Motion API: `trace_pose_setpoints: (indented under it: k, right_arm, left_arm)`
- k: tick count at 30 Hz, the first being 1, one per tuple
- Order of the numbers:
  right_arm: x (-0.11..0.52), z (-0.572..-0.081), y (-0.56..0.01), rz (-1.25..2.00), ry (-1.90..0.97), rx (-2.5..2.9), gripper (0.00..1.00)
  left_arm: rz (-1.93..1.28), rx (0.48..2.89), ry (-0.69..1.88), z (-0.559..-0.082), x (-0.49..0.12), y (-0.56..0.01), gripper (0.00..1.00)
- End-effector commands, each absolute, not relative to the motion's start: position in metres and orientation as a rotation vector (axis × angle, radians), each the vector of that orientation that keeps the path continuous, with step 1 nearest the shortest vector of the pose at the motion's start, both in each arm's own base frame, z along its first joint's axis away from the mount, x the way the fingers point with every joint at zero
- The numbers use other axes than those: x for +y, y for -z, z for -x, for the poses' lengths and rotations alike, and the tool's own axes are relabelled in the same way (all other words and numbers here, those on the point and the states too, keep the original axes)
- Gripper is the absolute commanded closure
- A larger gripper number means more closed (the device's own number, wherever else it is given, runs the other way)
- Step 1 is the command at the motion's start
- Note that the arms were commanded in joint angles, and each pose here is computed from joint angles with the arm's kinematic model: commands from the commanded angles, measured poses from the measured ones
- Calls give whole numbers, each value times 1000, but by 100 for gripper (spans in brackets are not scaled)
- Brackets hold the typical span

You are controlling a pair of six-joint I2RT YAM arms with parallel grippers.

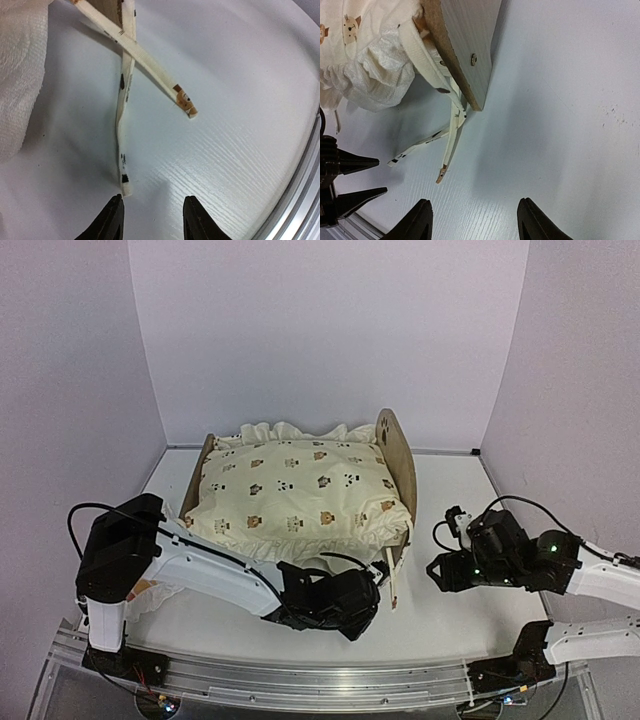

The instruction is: Set up the pet bed

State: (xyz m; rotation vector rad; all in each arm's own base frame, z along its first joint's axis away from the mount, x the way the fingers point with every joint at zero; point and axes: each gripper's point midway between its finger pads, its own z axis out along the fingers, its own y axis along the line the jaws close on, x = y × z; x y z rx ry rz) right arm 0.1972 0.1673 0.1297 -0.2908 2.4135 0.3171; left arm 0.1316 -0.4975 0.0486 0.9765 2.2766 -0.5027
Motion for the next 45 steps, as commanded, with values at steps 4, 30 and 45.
trace_pose_setpoints:
  k: [4,30,45]
  right_arm:
    - [176,-208,-141,300,-322,2364,41]
    - [199,-216,-149,451,-414,2208,41]
    - [215,-257,-153,474,-253,2081,44]
  left_arm:
    - [-986,2332,457,-139,-490,-35,65]
    - [-901,2183,495,-177,-509,-76,100]
    - [-917,2123,527,-183,-524,-99,100]
